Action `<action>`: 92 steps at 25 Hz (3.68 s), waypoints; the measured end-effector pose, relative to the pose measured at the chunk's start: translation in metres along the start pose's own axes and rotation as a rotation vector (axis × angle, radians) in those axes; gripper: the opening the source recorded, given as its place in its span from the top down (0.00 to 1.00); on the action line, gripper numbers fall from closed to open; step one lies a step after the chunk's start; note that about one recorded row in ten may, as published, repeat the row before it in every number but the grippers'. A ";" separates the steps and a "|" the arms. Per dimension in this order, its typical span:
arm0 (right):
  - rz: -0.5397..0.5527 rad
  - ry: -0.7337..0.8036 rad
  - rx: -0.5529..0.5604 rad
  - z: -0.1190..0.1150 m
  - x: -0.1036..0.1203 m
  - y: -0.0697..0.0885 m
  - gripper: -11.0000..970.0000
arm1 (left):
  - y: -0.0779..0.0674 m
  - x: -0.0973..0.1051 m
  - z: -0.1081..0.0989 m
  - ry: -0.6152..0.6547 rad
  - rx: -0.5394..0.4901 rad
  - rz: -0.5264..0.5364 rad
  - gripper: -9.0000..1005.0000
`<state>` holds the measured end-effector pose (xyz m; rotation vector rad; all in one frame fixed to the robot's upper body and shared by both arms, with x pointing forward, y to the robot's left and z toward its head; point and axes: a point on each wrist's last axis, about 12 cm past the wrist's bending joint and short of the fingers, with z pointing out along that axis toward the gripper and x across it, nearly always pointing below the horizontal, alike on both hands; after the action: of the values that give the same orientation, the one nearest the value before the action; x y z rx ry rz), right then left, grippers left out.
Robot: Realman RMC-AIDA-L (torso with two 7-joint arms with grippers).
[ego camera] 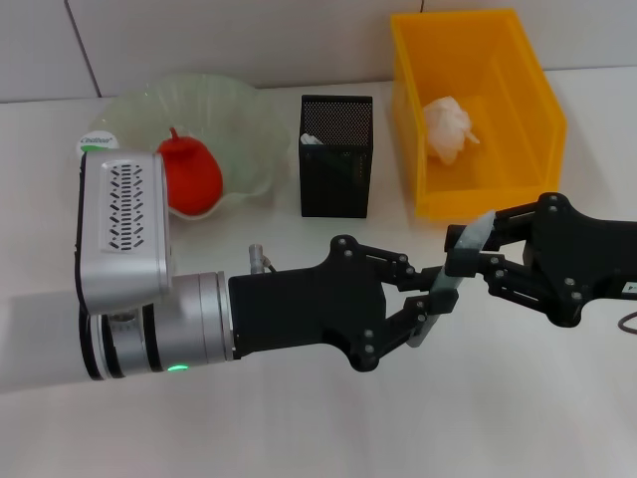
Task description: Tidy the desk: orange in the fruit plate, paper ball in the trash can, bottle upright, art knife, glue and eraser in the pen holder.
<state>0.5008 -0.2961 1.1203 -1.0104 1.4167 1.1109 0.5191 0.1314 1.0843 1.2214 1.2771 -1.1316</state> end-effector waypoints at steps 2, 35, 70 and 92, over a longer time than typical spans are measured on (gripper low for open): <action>-0.001 0.001 0.001 0.000 0.000 0.000 0.83 | 0.000 0.000 0.000 -0.002 -0.001 -0.002 0.83; -0.175 -0.295 0.495 0.030 -0.033 -0.080 0.84 | -0.019 0.035 -0.047 -0.012 -0.203 -0.067 0.22; -0.052 -0.056 0.446 0.116 -0.046 -0.118 0.84 | -0.017 0.039 -0.050 0.002 -0.227 -0.086 0.22; -0.015 0.047 0.472 0.111 -0.017 -0.111 0.67 | -0.011 0.036 -0.049 0.001 -0.237 -0.082 0.22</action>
<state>0.6342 -0.2119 1.1192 -0.7076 1.6075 0.6942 0.5061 0.1826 1.0514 1.0018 1.4286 -1.0046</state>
